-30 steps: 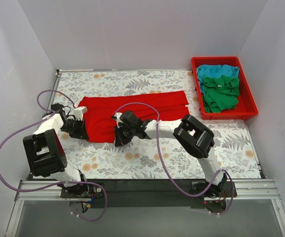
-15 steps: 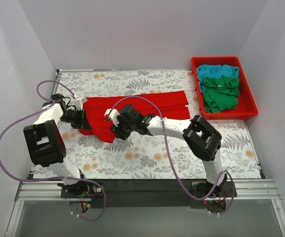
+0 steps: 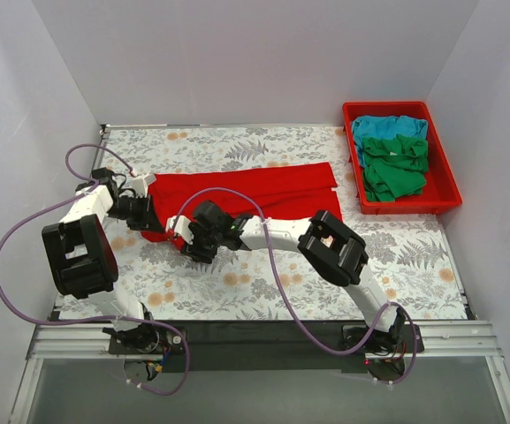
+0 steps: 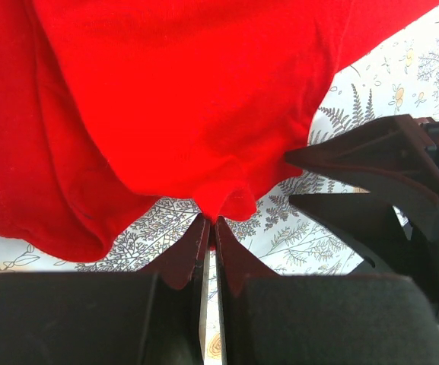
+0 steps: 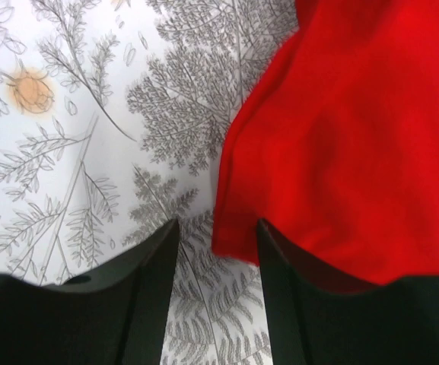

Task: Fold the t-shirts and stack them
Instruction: Fold the tshirt

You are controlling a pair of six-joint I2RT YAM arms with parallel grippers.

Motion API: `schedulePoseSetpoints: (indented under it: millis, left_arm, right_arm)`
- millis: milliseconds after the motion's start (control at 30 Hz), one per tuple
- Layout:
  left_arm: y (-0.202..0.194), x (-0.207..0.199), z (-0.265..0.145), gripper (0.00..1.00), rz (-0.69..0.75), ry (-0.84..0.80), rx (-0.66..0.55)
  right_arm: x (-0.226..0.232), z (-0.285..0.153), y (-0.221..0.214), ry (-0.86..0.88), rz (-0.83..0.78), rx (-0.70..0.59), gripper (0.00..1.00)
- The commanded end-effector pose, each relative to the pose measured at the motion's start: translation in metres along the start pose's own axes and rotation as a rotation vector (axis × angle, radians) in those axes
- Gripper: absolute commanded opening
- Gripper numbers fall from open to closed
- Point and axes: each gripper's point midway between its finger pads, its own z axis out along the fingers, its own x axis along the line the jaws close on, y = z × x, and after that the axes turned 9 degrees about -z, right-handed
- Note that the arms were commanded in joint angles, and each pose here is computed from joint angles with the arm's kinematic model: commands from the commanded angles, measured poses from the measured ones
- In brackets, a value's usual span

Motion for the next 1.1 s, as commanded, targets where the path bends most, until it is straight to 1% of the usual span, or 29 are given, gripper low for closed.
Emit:
schedulePoseSetpoints:
  millis: [0, 67, 133, 167, 200, 267, 300, 333, 367, 433, 567, 700, 800, 833, 867, 900, 933, 967, 1067]
  left_arm:
    - [0.007, -0.003, -0.003, 0.0, 0.025, -0.003, -0.02]
    - [0.008, -0.003, -0.004, 0.0, 0.027, -0.003, -0.022]
    - [0.009, -0.003, -0.003, 0.0, 0.026, -0.005, -0.019]
    - [0.008, -0.003, -0.003, 0.0, 0.023, -0.006, -0.015]
    - [0.011, -0.004, -0.005, 0.0, 0.028, -0.009, -0.022]
    - [0.015, -0.005, -0.006, 0.0, 0.029, -0.013, -0.028]
    - [0.016, -0.007, -0.007, 0.0, 0.03, -0.017, -0.031]
    - [0.022, -0.009, -0.009, 0.0, 0.036, -0.025, -0.044]
    - [0.025, -0.011, -0.01, 0.0, 0.037, -0.032, -0.046]
    - [0.035, -0.016, -0.016, 0.0, 0.05, -0.047, -0.067]
    - [0.058, -0.026, -0.025, 0.0, 0.061, -0.07, -0.106]
    - [0.081, -0.028, -0.025, 0.0, 0.076, -0.079, -0.134]
    - [0.101, -0.026, -0.019, 0.0, 0.06, -0.086, -0.156]
    - [0.107, -0.025, -0.017, 0.0, 0.055, -0.09, -0.163]
    - [0.119, -0.026, -0.017, 0.0, 0.075, -0.091, -0.191]
    - [0.125, -0.023, -0.016, 0.0, 0.048, -0.083, -0.201]
    - [0.129, -0.018, -0.009, 0.0, 0.038, -0.086, -0.199]
    - [0.141, -0.017, -0.01, 0.0, 0.047, -0.081, -0.227]
    - [0.153, -0.005, 0.001, 0.0, 0.012, -0.071, -0.237]
  right_arm:
    - [0.002, 0.007, -0.006, 0.015, 0.005, 0.017, 0.52]
    - [0.003, 0.01, -0.013, 0.019, 0.006, 0.033, 0.52]
    - [0.005, 0.01, -0.015, 0.024, 0.005, 0.04, 0.5]
    - [0.006, 0.01, -0.017, 0.029, 0.006, 0.046, 0.47]
    - [0.006, 0.009, -0.018, 0.031, 0.006, 0.048, 0.34]
    - [0.005, 0.009, -0.019, 0.027, -0.008, 0.059, 0.22]
    - [0.004, 0.008, -0.021, 0.026, -0.014, 0.068, 0.09]
    - [0.001, 0.007, -0.021, 0.02, -0.018, 0.071, 0.03]
    - [-0.004, 0.005, -0.019, 0.01, -0.033, 0.069, 0.01]
    - [-0.014, -0.002, -0.013, -0.008, -0.038, 0.061, 0.01]
    - [-0.048, -0.029, 0.016, -0.076, -0.066, 0.004, 0.01]
    - [-0.098, -0.059, 0.046, -0.185, -0.142, -0.054, 0.01]
    - [-0.128, -0.066, 0.045, -0.241, -0.177, -0.051, 0.01]
    - [-0.141, -0.071, 0.054, -0.272, -0.191, -0.065, 0.01]
    - [-0.149, -0.065, 0.044, -0.28, -0.183, -0.045, 0.01]
    - [-0.161, -0.066, 0.039, -0.298, -0.18, -0.037, 0.01]
    - [-0.173, -0.071, 0.047, -0.326, -0.201, -0.049, 0.01]
    - [-0.179, -0.064, 0.04, -0.332, -0.202, -0.035, 0.01]
    - [-0.207, -0.063, 0.031, -0.377, -0.222, -0.021, 0.01]
